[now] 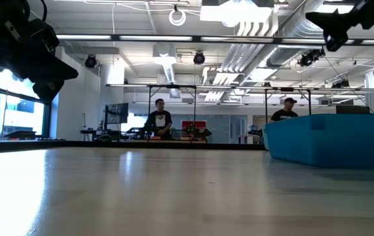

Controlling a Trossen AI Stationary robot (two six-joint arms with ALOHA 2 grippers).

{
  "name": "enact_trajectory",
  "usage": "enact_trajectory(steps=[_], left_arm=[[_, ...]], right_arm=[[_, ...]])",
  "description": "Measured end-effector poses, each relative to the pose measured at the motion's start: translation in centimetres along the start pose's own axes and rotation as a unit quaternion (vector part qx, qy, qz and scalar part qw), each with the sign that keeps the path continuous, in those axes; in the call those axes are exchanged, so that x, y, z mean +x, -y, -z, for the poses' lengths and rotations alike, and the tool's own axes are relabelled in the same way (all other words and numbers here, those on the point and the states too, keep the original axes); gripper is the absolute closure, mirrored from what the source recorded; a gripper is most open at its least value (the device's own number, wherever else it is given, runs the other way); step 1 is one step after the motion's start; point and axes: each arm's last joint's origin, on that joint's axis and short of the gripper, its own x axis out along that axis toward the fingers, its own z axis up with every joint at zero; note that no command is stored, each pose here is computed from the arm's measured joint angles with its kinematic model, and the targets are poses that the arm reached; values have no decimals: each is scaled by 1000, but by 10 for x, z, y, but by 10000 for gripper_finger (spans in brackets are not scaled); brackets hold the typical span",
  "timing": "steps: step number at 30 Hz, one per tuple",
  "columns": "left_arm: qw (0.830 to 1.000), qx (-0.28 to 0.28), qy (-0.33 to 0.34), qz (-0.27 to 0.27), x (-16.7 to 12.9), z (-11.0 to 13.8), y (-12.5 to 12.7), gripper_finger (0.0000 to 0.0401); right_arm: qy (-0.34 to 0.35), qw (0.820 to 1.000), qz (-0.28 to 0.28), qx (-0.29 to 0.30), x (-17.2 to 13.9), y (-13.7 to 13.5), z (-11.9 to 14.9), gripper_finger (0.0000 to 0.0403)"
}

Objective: Sort & place blocks by color
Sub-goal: Return to Home Position

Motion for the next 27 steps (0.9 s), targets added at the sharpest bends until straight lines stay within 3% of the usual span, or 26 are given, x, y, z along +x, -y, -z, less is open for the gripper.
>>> enact_trajectory(steps=[8,16,27], left_arm=[[1000,0,0,0,0,0,0,396],[1000,0,-5,-1,0,1,0,396],[1000,0,-5,-1,0,1,0,396]], right_arm=[[42,998,-41,-33,-18,9,31,156],[16,996,-90,-21,-12,11,55,156],[-6,996,-81,-21,-10,14,69,156]])
